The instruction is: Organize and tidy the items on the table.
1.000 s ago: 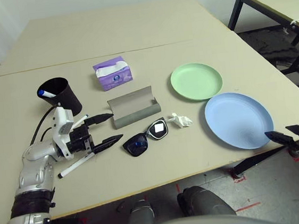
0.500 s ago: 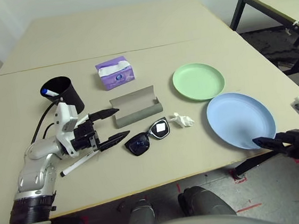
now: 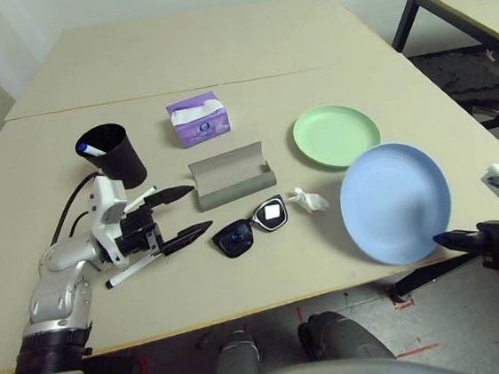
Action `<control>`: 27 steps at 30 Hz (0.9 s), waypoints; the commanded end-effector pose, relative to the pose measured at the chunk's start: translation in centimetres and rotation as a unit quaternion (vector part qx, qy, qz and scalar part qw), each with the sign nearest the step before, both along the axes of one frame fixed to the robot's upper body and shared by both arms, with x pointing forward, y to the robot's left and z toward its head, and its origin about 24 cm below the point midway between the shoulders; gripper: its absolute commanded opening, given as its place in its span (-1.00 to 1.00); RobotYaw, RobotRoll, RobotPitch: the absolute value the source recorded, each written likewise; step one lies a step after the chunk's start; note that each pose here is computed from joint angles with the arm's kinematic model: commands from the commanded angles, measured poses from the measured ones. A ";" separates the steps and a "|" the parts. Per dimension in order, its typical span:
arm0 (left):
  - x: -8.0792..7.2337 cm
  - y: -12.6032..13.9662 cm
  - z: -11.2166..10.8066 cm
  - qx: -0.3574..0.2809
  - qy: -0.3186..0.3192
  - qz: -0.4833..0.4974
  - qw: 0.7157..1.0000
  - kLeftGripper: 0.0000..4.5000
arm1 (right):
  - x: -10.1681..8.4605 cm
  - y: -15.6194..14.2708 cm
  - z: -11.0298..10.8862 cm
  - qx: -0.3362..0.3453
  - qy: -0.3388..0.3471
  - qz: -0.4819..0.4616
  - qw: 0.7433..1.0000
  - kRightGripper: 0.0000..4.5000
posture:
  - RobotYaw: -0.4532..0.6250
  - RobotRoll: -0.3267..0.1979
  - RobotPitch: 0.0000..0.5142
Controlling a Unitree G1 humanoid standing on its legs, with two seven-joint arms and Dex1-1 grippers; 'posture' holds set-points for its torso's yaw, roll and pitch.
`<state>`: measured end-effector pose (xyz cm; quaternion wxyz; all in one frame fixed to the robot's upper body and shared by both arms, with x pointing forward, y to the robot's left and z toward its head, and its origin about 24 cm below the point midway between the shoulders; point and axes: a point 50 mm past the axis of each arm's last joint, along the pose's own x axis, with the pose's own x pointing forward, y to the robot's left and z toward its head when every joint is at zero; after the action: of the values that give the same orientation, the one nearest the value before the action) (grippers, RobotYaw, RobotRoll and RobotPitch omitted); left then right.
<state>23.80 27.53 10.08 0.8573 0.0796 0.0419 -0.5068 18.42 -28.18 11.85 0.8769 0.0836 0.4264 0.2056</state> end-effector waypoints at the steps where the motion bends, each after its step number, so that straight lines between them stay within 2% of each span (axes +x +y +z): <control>1: -0.5 0.5 -0.9 0.019 0.035 -0.020 0.999 1.00 | -0.5 -0.5 -0.4 -0.001 0.044 -0.010 0.999 -0.98 | -0.36 0.25 -0.62; 12: -0.9 0.0 -1.3 0.019 0.019 -0.019 0.999 1.00 | 0.7 -1.4 1.1 0.005 0.052 -0.015 0.998 -0.98 | -0.35 0.25 -0.61; 22: -1.1 0.5 -2.4 0.018 0.024 -0.014 0.999 1.00 | 4.5 -2.1 6.0 0.034 0.006 -0.025 0.999 -0.98 | -0.35 0.25 -0.58; 27: -1.5 0.5 -3.0 0.014 0.022 -0.011 1.000 1.00 | 5.3 -2.1 6.5 0.035 0.006 -0.025 0.999 -0.98 | -0.33 0.25 -0.57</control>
<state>22.59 27.97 7.59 0.8510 0.0791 0.0595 -0.5158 23.91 -30.28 18.62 0.8856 0.1243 0.3994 0.2020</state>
